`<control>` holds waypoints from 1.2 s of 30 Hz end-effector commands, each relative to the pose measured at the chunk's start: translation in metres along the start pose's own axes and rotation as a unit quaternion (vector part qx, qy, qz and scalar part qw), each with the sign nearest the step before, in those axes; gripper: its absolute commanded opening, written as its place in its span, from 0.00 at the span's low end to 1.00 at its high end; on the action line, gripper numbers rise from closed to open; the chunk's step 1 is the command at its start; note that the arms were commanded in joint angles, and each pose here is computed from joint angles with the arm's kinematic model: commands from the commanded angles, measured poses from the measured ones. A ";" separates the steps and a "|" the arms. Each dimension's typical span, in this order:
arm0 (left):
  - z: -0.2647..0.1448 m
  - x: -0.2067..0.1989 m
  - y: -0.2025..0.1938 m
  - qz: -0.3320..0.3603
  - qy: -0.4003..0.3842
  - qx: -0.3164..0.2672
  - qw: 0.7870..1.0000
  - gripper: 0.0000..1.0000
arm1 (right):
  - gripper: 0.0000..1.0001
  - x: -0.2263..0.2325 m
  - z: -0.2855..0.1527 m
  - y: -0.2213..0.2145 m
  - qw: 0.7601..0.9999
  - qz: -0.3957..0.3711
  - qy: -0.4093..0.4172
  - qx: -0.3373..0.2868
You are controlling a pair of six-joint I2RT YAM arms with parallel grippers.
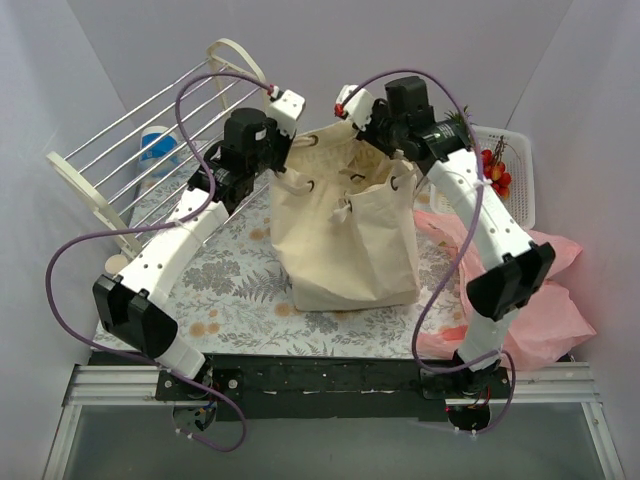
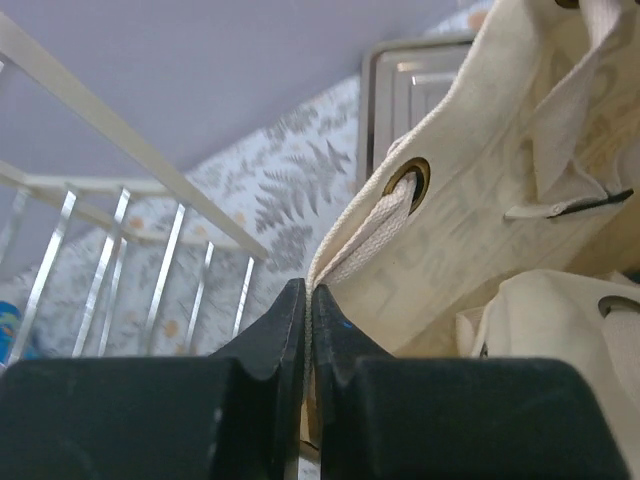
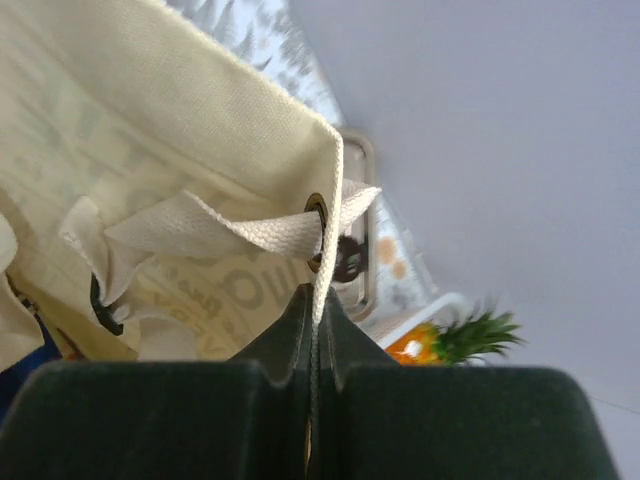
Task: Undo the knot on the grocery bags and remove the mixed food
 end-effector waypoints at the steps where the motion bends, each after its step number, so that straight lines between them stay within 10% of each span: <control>1: -0.069 0.034 0.119 0.011 0.083 -0.256 0.963 0.00 | 0.01 -0.039 -0.085 0.061 0.960 -0.043 -0.149 -0.235; 7: -0.123 0.026 0.095 0.047 0.029 -0.257 0.965 0.00 | 0.01 -0.003 -0.117 0.043 0.948 -0.063 -0.104 -0.295; 14: -0.160 0.010 0.029 0.062 -0.038 -0.190 0.979 0.00 | 0.04 0.032 -0.101 -0.008 0.972 -0.043 -0.099 -0.209; 17: -0.157 0.000 0.019 0.030 -0.083 -0.169 0.982 0.00 | 0.44 0.023 -0.119 0.011 0.961 -0.032 -0.100 -0.254; 23: -0.138 -0.015 0.021 0.006 -0.136 -0.153 0.979 0.00 | 0.68 0.001 -0.175 0.086 0.920 -0.046 -0.064 -0.383; 32: -0.125 -0.014 0.030 -0.028 -0.102 -0.158 0.982 0.00 | 0.61 0.102 -0.146 0.060 0.919 -0.053 0.202 -0.336; 36: -0.119 -0.013 0.038 0.010 -0.075 -0.162 0.984 0.00 | 0.67 0.128 -0.130 0.047 0.933 -0.048 0.195 -0.297</control>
Point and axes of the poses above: each gripper's point midway between its finger pads, its own z axis out along the fingers, its own x axis along the line the jaws close on, y = z × x, the point moved 10 cm from there along -z, back along the fingers, and after that the axes turned 2 degrees about -z, right-handed, at the moved point
